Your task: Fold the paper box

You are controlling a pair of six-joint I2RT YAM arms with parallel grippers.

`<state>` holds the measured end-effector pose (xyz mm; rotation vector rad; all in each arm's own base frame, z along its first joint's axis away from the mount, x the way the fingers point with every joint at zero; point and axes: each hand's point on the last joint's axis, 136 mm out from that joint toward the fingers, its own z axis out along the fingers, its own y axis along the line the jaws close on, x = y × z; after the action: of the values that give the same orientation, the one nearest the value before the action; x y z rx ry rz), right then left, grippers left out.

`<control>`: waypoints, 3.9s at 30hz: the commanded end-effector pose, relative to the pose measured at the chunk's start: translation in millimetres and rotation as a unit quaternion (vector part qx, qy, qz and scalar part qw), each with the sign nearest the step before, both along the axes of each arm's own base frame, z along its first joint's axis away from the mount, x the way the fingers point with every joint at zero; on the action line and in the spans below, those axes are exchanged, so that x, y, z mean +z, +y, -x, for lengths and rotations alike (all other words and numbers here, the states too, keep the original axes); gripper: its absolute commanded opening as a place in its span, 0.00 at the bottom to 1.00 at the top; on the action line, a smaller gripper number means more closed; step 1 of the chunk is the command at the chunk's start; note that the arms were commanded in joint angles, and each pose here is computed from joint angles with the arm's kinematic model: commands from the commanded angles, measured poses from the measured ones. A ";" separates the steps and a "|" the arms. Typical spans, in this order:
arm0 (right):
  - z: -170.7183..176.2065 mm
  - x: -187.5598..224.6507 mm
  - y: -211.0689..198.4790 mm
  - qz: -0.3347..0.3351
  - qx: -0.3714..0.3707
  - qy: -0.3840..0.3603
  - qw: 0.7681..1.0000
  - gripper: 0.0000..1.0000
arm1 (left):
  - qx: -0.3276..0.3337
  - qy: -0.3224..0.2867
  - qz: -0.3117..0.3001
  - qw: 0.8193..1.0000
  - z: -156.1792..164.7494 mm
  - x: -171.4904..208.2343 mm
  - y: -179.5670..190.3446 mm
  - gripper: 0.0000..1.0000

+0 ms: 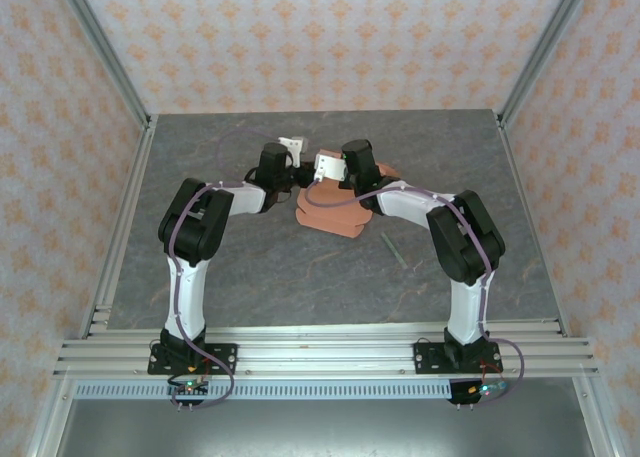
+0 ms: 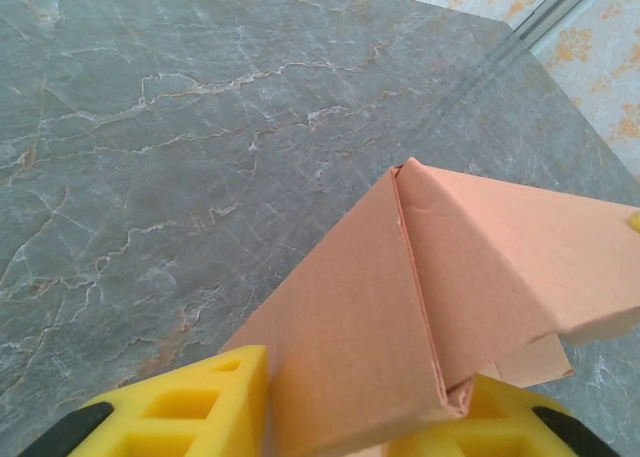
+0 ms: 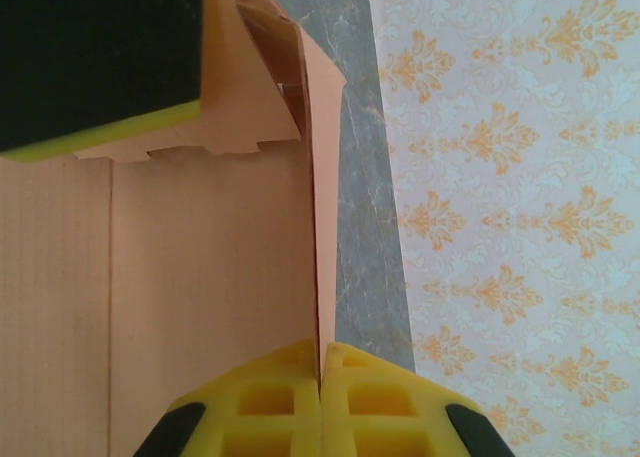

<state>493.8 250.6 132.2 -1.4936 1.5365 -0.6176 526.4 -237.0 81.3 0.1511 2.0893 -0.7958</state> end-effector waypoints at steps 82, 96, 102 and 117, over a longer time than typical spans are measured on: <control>8.5 -1.6 16.7 0.007 0.022 0.000 1.000 0.00 | 0.162 0.018 -0.066 0.985 -9.6 -5.7 42.6 0.32; 5.3 0.2 18.5 0.009 0.024 0.002 1.000 0.00 | 0.098 0.039 -0.073 0.992 7.9 -9.0 33.5 0.50; 4.4 -0.8 17.7 0.011 0.022 0.004 1.000 0.00 | 0.078 0.039 -0.076 0.993 12.1 -9.0 29.4 0.53; 9.1 -2.7 20.4 0.010 0.031 0.017 0.999 0.00 | 0.067 0.016 -0.085 0.994 -8.7 7.4 20.7 0.37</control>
<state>487.5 272.3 130.7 -1.5424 1.4804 -0.5982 525.4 -217.4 73.0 0.0705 2.2103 -0.5523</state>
